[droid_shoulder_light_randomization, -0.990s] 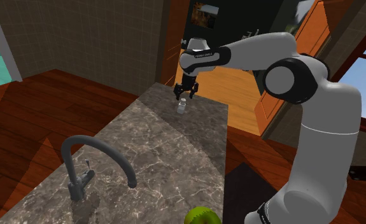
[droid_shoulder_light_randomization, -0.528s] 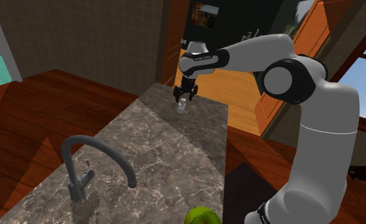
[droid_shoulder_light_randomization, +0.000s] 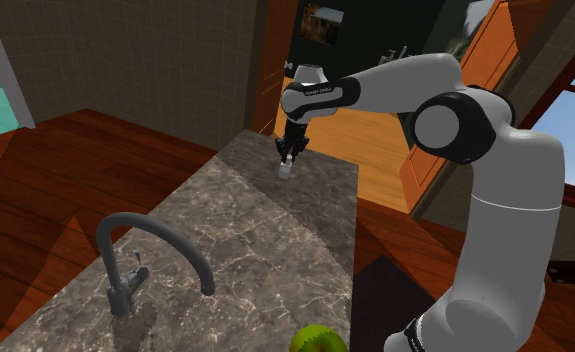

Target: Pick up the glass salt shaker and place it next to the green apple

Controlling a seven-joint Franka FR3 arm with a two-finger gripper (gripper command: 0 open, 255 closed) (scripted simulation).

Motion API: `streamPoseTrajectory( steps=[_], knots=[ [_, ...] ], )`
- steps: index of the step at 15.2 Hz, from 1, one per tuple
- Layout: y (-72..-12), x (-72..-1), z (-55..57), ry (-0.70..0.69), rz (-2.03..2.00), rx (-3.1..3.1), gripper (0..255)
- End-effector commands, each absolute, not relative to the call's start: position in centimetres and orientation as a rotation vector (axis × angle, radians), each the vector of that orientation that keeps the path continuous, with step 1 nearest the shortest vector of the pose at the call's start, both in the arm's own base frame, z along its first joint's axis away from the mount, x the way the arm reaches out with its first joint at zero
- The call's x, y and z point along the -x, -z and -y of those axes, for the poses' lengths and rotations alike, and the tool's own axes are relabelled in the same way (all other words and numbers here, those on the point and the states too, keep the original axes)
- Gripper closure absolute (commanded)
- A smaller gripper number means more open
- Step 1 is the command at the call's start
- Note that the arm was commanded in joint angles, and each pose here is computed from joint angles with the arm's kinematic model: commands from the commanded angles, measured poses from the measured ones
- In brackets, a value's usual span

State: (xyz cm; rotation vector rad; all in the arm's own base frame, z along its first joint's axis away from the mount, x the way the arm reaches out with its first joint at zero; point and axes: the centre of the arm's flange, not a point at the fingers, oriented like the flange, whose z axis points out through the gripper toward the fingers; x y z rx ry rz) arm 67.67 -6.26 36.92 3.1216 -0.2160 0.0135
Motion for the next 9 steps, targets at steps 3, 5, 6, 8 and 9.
streamPoseTrajectory(
  steps=[3,5,6,8,9],
  knots=[
    [-36.9,-67.7,6.3,-0.013,0.216,-3.122,255],
    [-37.4,-67.7,6.2,-0.013,0.216,-3.122,255],
    [-38.0,-67.7,6.2,-0.013,0.216,-3.122,255],
    [-39.0,-67.7,6.2,-0.013,0.216,-3.122,255],
    [-39.5,-67.7,6.2,-0.013,0.216,-3.122,255]
  ],
)
